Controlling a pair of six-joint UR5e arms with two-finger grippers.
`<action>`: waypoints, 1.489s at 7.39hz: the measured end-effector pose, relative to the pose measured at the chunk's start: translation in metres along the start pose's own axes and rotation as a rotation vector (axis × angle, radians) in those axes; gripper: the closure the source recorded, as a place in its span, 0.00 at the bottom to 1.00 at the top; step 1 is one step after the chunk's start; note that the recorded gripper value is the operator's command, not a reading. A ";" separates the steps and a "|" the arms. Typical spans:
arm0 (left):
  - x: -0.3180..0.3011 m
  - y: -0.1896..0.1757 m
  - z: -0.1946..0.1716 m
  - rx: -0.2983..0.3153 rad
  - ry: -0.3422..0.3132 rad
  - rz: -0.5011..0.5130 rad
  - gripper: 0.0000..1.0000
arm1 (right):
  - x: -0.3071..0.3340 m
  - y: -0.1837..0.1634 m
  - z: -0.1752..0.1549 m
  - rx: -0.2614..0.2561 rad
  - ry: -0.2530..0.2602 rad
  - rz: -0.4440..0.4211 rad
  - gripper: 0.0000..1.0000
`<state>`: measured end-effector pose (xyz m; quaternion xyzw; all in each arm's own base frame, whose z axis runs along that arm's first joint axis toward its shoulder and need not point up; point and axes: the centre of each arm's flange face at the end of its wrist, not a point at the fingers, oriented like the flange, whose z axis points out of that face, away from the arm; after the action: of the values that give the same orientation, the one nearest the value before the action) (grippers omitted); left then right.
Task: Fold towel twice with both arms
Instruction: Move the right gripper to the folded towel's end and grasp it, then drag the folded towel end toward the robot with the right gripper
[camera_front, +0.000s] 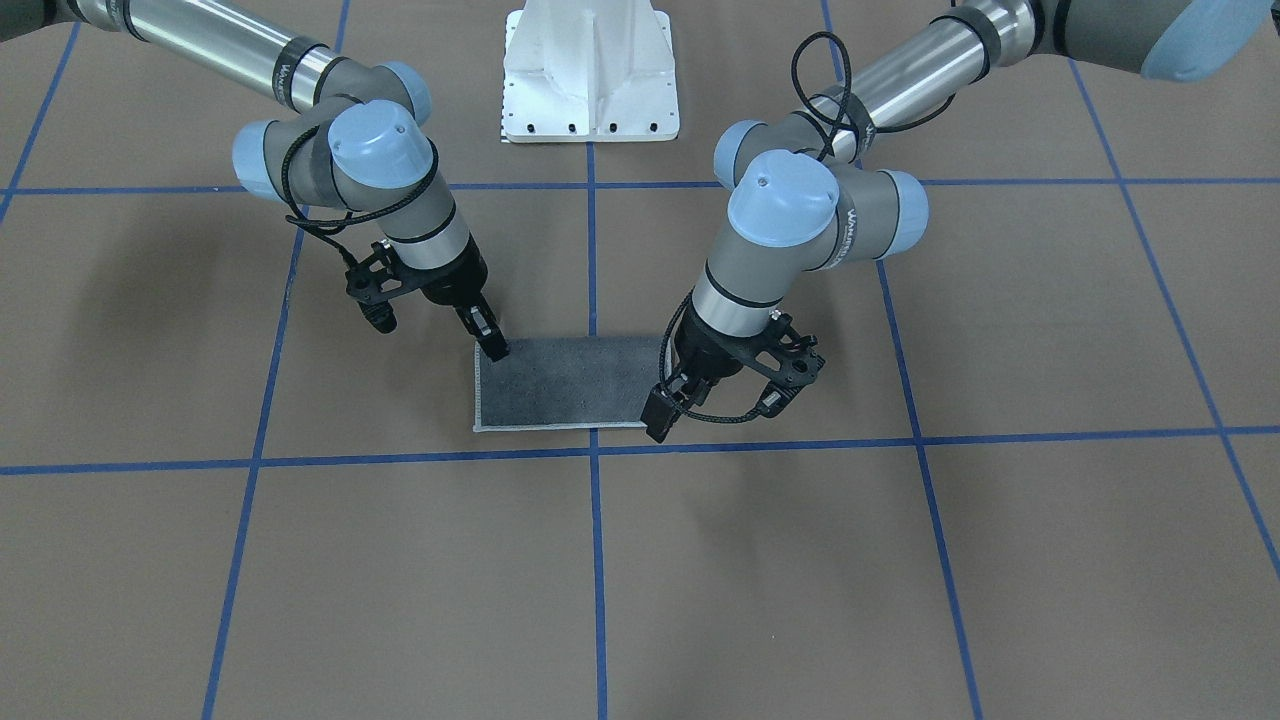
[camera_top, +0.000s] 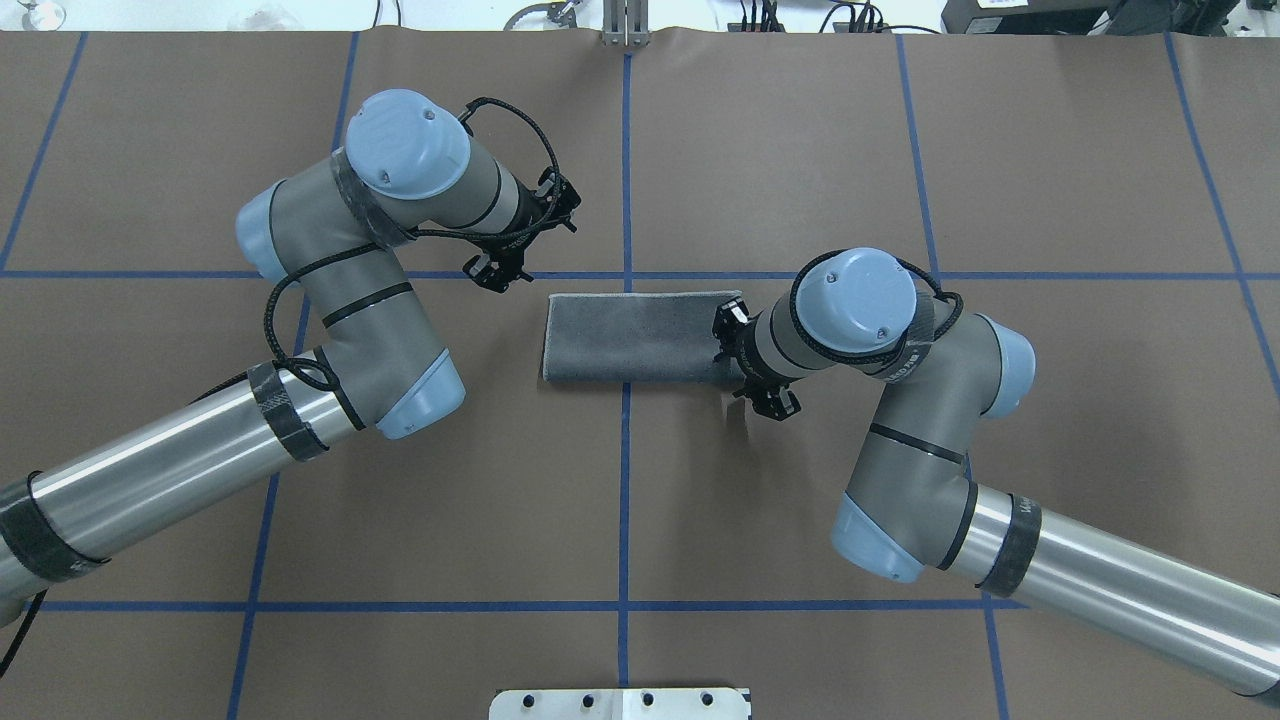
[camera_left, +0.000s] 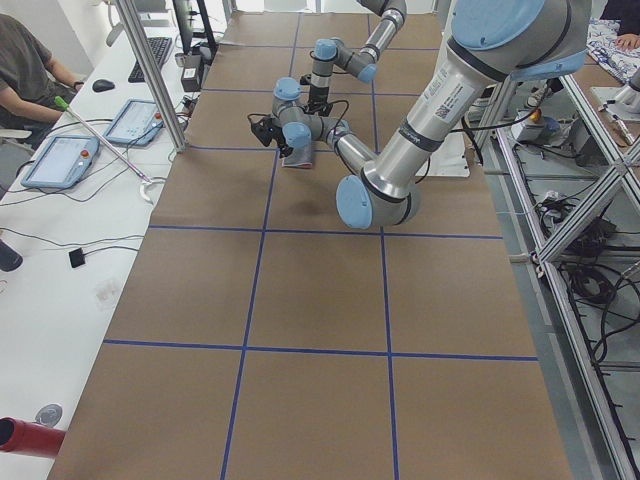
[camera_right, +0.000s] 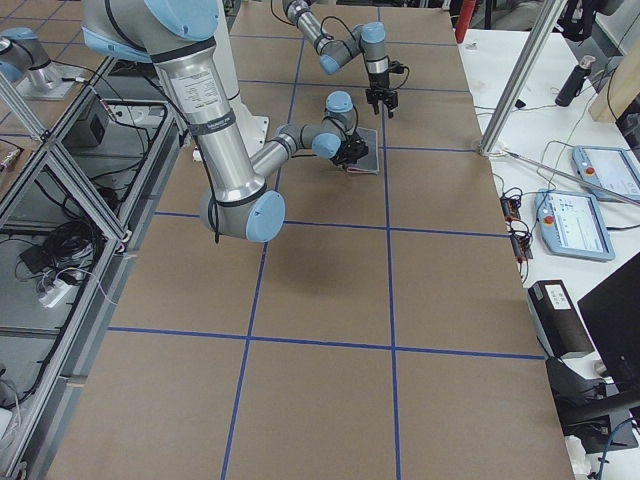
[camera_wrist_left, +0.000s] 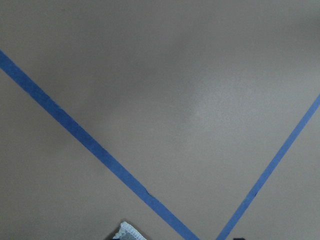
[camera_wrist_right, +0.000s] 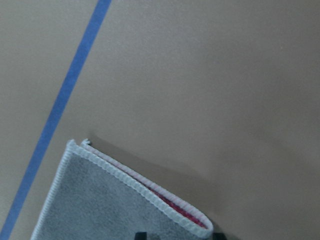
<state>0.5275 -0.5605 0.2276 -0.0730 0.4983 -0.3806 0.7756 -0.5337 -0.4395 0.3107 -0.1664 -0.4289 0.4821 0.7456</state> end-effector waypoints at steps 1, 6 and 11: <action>0.000 0.000 0.000 0.000 0.000 -0.002 0.20 | 0.001 0.001 0.001 -0.001 0.001 0.000 0.87; 0.002 0.002 -0.002 -0.001 0.003 -0.002 0.20 | 0.004 -0.002 0.000 0.002 0.003 0.001 1.00; 0.007 0.005 -0.006 -0.007 0.013 0.000 0.20 | 0.038 0.047 -0.028 -0.091 0.006 -0.040 1.00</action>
<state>0.5267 -0.5598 0.2168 -0.0732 0.5049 -0.3792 0.7720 -0.5319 -0.3794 0.2820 -0.1930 -0.4515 0.4466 0.7480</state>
